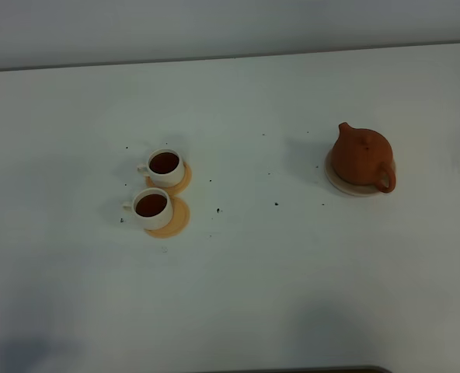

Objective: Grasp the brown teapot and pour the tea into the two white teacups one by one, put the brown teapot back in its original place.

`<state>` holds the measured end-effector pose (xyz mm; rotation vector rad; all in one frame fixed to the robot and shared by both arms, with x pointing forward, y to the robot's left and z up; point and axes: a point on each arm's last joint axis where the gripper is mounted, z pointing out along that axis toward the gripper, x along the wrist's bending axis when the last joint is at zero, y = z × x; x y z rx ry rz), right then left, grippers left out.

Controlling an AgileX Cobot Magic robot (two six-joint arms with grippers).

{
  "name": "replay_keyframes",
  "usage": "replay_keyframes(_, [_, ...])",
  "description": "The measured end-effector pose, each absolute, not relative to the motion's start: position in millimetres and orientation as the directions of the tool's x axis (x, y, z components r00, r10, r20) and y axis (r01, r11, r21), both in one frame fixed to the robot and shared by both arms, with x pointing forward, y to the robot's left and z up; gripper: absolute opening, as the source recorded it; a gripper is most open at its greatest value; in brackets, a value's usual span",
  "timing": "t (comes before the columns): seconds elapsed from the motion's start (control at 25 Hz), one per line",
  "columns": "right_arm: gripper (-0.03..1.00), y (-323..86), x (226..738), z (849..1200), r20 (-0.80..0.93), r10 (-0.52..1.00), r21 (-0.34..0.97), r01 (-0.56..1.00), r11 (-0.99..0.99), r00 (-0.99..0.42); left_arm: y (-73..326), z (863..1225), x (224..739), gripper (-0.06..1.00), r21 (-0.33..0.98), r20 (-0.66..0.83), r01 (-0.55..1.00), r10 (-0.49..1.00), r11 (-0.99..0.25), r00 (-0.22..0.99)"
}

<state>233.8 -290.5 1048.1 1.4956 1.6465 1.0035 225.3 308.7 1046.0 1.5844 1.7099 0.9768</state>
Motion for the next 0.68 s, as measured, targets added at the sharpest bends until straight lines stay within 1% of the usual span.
replay_keyframes(0.68, [0.24, -290.0, 233.8, 1048.1, 0.014, 0.994, 0.885, 0.464, 0.036, -0.104, 308.7, 1046.0, 225.3, 0.45, 0.836, 0.049, 0.548, 0.993, 0.016, -0.104])
